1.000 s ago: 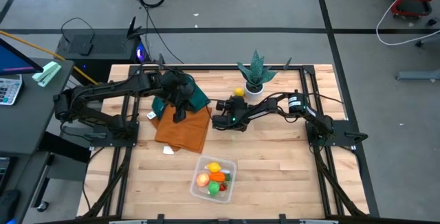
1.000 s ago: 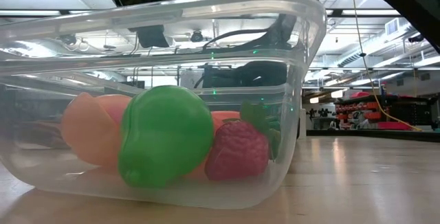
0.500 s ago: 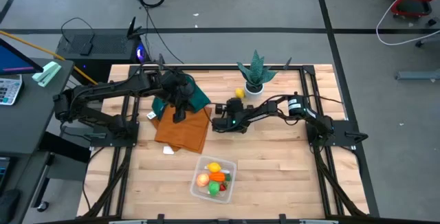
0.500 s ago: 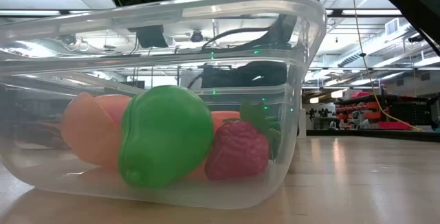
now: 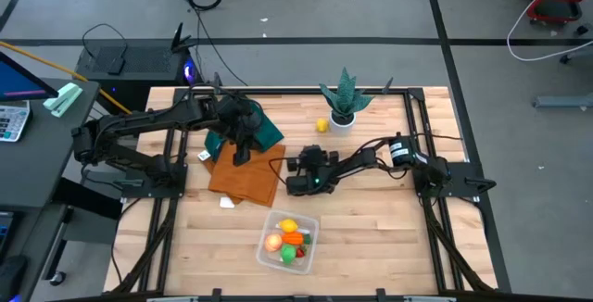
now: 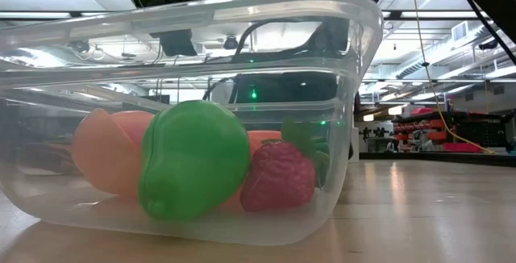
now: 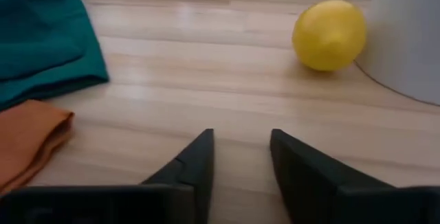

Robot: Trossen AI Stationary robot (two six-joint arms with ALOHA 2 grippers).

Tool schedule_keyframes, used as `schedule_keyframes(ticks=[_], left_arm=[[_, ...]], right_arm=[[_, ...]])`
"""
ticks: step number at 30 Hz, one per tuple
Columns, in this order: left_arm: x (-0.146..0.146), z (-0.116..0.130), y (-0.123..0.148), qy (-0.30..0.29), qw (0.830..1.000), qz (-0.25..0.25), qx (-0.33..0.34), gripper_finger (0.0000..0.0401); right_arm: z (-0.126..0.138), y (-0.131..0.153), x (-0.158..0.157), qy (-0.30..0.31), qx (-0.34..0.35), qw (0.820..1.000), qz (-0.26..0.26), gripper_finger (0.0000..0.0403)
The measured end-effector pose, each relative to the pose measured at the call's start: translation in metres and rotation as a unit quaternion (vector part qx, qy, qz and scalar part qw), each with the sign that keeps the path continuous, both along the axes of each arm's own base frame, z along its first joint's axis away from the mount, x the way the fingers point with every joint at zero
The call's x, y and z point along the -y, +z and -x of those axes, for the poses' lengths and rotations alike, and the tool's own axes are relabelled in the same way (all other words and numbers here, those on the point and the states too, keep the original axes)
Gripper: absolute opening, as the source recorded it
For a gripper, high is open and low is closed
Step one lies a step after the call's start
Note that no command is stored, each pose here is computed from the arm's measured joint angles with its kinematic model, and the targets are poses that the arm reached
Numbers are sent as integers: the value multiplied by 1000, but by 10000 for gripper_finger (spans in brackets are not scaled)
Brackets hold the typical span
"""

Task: Pick and placing Produce into tupperware
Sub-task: Put the yellow lemon into transparent bin

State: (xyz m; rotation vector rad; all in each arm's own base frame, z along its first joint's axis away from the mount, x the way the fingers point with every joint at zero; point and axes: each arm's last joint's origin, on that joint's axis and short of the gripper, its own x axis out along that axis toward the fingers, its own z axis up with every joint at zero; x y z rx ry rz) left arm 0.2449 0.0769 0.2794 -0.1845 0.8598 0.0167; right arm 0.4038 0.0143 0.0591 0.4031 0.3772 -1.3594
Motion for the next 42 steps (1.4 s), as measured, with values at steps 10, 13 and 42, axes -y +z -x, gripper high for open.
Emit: schedule_keyframes(ticks=[10,13,42], left_arm=[[0,1,-1,6,1000,-5,-10,53],[-1,1,-1,19,999,-21,-16,56],[-26,-66,-52,151,987,-45,32,191]], right_arm=[[4,-5,-7,21,-17,999,-28,220],[6,-6,-16,41,-37,998,-35,227],[98,27,-106,-54,-187,978,-72,216]])
